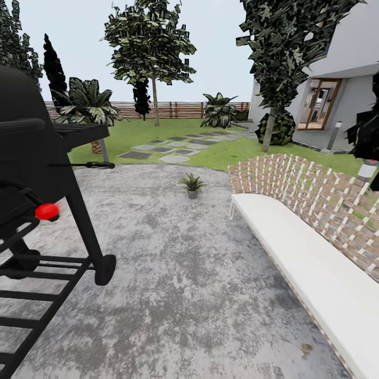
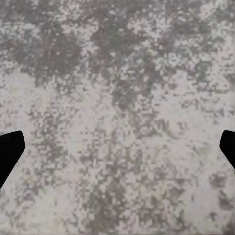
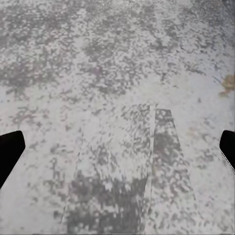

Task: Pick up the pesticide atomizer in the garden and spray insectifuge to fully cover both potted plants in the garden.

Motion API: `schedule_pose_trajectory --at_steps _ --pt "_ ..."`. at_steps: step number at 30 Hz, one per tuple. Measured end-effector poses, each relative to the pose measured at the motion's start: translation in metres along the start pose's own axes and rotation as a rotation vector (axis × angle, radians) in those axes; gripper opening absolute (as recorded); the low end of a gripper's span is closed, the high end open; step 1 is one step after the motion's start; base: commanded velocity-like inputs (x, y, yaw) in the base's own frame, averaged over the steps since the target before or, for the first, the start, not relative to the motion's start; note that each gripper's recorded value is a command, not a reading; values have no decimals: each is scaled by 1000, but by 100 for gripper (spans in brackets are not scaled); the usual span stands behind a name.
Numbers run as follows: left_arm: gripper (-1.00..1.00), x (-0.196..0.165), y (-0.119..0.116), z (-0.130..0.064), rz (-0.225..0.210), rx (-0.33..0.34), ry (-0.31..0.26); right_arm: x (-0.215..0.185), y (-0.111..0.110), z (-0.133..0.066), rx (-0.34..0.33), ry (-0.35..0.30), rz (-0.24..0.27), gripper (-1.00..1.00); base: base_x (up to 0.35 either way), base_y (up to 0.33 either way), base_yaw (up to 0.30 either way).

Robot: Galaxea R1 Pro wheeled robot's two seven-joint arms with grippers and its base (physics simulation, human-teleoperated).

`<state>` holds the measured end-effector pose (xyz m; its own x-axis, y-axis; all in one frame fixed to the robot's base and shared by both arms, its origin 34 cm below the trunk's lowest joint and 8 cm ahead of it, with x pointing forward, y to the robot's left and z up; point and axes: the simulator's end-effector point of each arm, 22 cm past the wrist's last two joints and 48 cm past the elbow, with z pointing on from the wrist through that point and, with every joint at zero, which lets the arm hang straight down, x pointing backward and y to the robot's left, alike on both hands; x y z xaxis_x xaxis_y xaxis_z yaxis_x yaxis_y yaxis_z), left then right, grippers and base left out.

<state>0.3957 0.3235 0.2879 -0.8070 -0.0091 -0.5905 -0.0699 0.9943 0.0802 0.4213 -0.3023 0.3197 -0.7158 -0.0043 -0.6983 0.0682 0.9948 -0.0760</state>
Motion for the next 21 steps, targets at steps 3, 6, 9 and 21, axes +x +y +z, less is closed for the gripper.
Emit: schedule_pose_trajectory --at_steps 3,6,9,21 --pt "100 0 0 0 0 0 0 0 0 0 0 0 0 100 339 0 0" --pt "100 0 0 0 0 0 0 0 -1 0 1 1 -1 100 339 0 0" --pt "100 0 0 0 0 0 0 0 0 0 -1 1 -2 100 339 0 0" --pt "100 -1 0 0 0 0 -2 0 0 0 -1 1 -2 100 339 0 27"
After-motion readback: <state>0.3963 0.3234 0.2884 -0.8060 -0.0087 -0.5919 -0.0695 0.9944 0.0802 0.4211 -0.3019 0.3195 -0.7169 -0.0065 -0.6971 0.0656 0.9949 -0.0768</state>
